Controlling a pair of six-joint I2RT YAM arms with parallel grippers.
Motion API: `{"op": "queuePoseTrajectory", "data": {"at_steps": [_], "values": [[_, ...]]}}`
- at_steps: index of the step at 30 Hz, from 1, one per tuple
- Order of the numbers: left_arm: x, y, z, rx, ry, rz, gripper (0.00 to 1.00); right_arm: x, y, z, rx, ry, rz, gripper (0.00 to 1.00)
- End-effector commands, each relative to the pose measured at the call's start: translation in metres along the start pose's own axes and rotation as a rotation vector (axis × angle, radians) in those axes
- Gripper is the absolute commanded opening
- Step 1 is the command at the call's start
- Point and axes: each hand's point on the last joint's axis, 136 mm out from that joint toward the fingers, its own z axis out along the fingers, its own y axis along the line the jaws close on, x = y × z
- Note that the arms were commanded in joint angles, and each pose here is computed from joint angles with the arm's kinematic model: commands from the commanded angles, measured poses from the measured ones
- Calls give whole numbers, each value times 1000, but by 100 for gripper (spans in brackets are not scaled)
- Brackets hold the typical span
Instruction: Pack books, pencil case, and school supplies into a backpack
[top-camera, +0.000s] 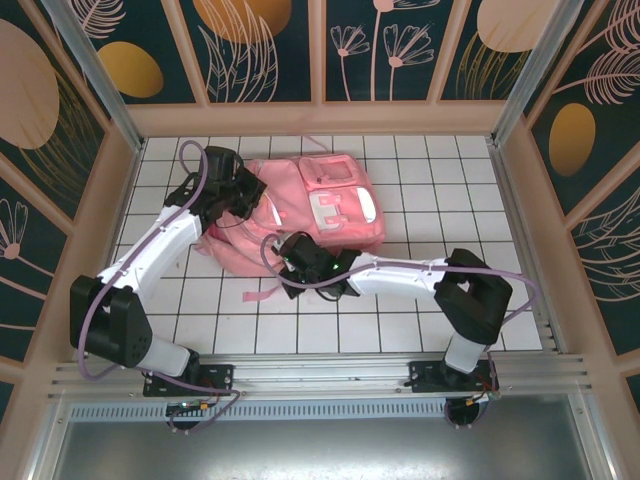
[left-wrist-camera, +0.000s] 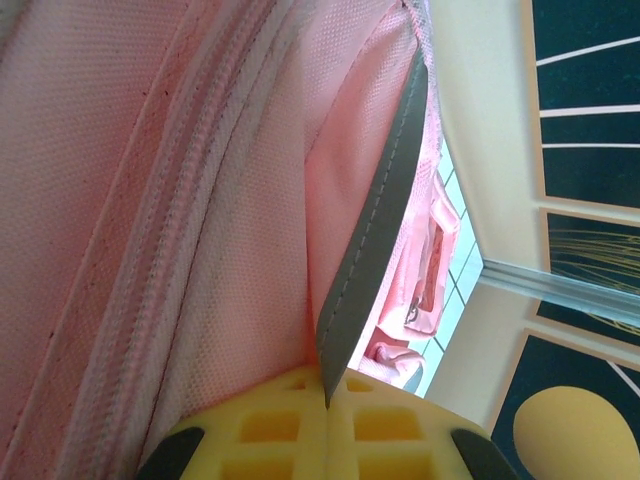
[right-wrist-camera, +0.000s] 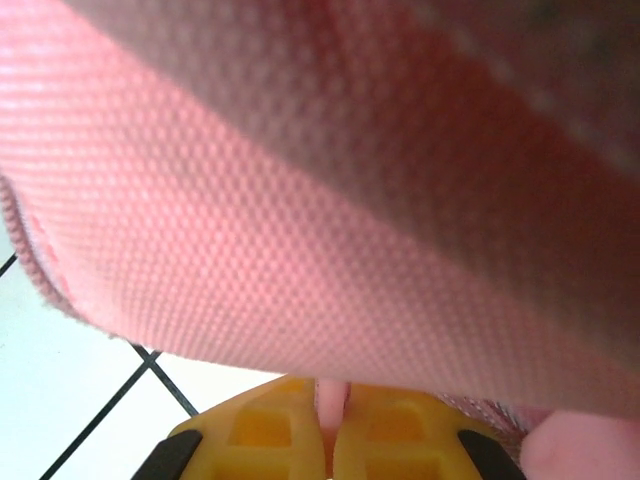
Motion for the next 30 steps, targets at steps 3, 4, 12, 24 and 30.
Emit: {"op": "queuePoseTrajectory", "data": {"at_steps": [3, 4, 12, 24, 30], "values": [[9, -14, 9, 54, 57, 58, 6, -5, 11, -32, -63, -107, -35, 0], [9, -17, 9, 62, 61, 81, 15, -2, 5, -37, -44, -113, -21, 0], [2, -35, -16, 44, 11, 405, 98, 28, -73, -63, 149, -97, 136, 0], [1, 136, -40, -434, -17, 298, 83, 59, -115, -68, 209, -49, 198, 0], [23, 171, -41, -387, 25, 158, 70, 62, -120, -66, 212, -47, 214, 0]]}}
